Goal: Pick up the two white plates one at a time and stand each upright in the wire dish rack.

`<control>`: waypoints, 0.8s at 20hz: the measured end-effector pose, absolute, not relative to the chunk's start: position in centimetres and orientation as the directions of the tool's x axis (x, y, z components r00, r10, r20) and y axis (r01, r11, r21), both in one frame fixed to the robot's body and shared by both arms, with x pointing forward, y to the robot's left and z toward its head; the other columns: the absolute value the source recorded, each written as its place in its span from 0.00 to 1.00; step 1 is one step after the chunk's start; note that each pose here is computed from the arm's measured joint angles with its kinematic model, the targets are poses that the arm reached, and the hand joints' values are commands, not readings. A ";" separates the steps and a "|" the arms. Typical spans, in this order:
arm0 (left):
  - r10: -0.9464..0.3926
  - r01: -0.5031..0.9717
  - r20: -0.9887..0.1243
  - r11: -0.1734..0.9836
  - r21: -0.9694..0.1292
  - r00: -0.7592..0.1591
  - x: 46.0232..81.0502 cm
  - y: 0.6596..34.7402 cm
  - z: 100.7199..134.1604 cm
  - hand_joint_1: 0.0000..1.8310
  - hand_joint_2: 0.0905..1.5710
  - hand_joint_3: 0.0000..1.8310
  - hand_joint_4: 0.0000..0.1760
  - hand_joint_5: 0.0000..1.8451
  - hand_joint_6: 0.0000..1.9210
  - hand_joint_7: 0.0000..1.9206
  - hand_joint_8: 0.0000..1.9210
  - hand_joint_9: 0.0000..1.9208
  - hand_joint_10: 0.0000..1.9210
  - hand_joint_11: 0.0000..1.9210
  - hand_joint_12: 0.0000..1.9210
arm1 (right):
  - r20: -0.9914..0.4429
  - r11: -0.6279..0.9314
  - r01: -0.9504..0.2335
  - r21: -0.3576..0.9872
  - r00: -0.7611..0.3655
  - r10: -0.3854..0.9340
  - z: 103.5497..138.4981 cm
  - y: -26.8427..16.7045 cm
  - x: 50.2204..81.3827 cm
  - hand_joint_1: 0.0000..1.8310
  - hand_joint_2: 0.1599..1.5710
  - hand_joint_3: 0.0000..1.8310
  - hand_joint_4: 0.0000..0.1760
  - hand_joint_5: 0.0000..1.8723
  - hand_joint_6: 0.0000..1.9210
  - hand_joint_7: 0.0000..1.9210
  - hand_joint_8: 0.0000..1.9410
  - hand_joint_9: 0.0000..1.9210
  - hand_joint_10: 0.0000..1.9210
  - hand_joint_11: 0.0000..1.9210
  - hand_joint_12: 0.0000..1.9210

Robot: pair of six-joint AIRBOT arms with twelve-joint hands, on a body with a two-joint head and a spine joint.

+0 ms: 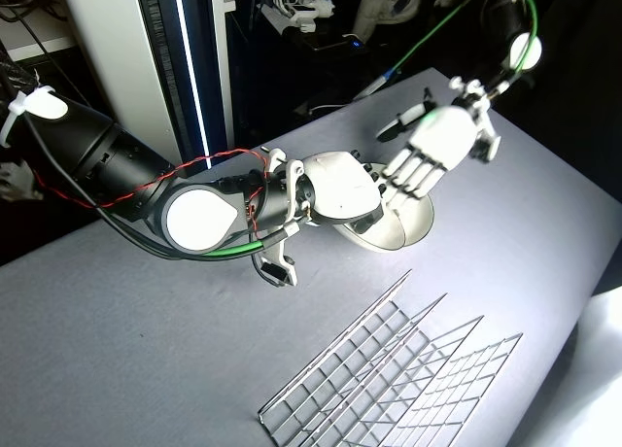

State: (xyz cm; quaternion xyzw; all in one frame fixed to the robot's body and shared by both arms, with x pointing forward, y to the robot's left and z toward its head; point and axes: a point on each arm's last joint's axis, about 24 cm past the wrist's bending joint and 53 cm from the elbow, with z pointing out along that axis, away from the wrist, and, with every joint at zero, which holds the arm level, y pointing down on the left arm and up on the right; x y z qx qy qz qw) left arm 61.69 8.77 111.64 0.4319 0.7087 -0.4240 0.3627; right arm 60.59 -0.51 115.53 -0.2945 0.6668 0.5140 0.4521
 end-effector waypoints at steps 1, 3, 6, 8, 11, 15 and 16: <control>0.284 0.915 -0.885 0.274 -0.295 -0.370 61.8 8.9 112.7 0.00 0.72 0.00 0.00 0.00 0.00 0.00 0.00 0.00 0.00 0.00 0.00 | -0.905 0.292 -0.858 0.423 -0.417 0.085 116.1 -0.4 60.5 0.75 0.67 0.00 0.00 0.52 0.54 0.51 0.43 0.48 0.60 0.42 0.61; 0.247 0.907 -0.889 0.282 -0.314 -0.385 61.8 9.2 114.4 0.00 0.73 0.00 0.00 0.00 0.00 0.00 0.00 0.00 0.00 0.00 0.00 | -0.901 0.284 -0.856 0.432 -0.419 0.107 117.3 -0.1 60.2 0.80 0.67 0.00 0.00 0.52 0.51 0.51 0.41 0.49 0.55 0.41 0.78; 0.197 0.888 -0.894 0.321 -0.330 -0.403 62.4 10.9 116.7 0.00 0.72 0.00 0.00 0.00 0.00 0.00 0.00 0.00 0.00 0.00 0.00 | -0.898 0.290 -0.850 0.440 -0.420 0.130 118.7 0.3 60.0 0.76 0.65 0.00 0.00 0.54 0.49 0.54 0.40 0.52 0.55 0.45 0.57; 0.168 0.870 -0.894 0.358 -0.338 -0.416 63.0 12.5 117.8 0.00 0.72 0.00 0.00 0.00 0.00 0.00 0.00 0.00 0.00 0.00 0.00 | -0.897 0.288 -0.850 0.442 -0.414 0.153 120.1 0.6 60.0 0.75 0.66 0.00 0.00 0.52 0.51 0.51 0.46 0.51 0.57 0.44 0.58; 0.146 0.853 -0.896 0.399 -0.335 -0.420 63.3 14.9 118.9 0.00 0.72 0.00 0.00 0.00 0.00 0.00 0.00 0.00 0.00 0.00 0.00 | -0.900 0.289 -0.853 0.435 -0.403 0.167 121.4 0.6 59.9 0.75 0.66 0.00 0.00 0.54 0.51 0.53 0.43 0.50 0.57 0.42 0.57; 0.136 0.817 -0.880 0.458 -0.352 -0.455 63.7 17.7 118.4 0.00 0.72 0.00 0.00 0.00 0.00 0.00 0.00 0.00 0.00 0.00 0.00 | -0.879 0.301 -0.829 0.471 -0.414 0.235 124.0 0.2 60.2 0.76 0.65 0.00 0.00 0.55 0.48 0.54 0.40 0.52 0.53 0.43 0.55; 0.137 0.812 -0.880 0.469 -0.347 -0.455 63.7 18.2 118.4 0.00 0.72 0.00 0.00 0.00 0.00 0.00 0.00 0.00 0.00 0.00 0.00 | -0.874 0.301 -0.824 0.480 -0.420 0.244 124.3 0.2 60.2 0.76 0.65 0.00 0.00 0.55 0.48 0.54 0.41 0.52 0.53 0.44 0.55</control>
